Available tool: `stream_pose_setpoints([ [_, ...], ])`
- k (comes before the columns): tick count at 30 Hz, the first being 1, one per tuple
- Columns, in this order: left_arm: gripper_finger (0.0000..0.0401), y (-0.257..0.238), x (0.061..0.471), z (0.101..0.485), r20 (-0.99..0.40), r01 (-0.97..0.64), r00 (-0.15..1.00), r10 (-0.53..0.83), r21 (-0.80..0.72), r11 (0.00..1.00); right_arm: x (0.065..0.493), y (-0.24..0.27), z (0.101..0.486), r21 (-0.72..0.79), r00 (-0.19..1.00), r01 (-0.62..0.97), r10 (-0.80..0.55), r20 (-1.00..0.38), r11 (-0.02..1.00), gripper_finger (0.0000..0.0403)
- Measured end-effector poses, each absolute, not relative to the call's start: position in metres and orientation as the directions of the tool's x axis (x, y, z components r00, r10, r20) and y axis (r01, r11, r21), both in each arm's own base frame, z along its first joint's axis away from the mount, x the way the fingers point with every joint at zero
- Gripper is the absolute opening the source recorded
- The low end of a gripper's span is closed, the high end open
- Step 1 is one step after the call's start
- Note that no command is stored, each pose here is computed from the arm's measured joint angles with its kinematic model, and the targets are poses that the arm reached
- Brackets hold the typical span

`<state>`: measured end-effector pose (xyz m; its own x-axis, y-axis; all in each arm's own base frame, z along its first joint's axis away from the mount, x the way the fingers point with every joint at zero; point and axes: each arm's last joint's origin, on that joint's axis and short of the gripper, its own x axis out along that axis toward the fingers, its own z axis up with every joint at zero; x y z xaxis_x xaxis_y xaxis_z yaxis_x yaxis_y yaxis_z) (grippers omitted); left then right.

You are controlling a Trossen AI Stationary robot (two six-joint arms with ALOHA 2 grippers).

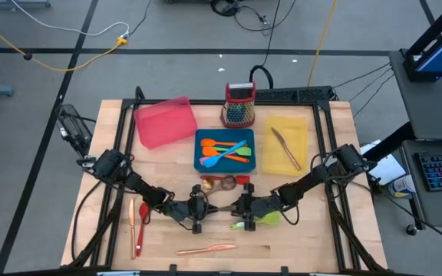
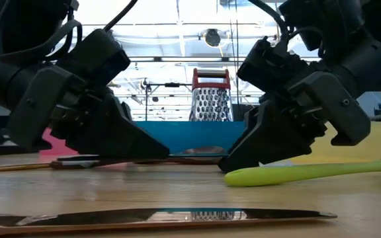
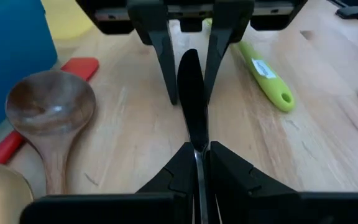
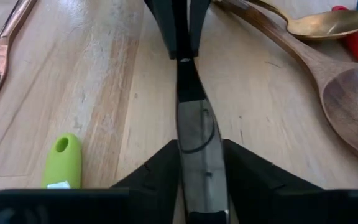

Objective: Pick & Place Kitchen Items
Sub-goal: Put the black table knife into the yellow bin

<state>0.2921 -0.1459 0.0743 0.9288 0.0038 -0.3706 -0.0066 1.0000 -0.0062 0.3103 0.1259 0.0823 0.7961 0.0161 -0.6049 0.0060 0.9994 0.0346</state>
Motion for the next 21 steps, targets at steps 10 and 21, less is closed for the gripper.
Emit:
stream_pose_setpoints([
  [10,0.0042,-0.1468,0.2932,0.0751,-0.371,-0.005,0.928,0.002,-0.008,1.0,0.3117,0.1261,0.0835,0.008,0.808,-0.023,0.023,-0.588,1.0,0.0085],
  [21,0.0042,-0.1469,0.2932,0.0751,-0.372,-0.003,0.928,0.0,-0.009,1.0,0.3116,0.126,0.0835,0.007,0.81,-0.022,0.022,-0.586,1.0,0.0074],
])
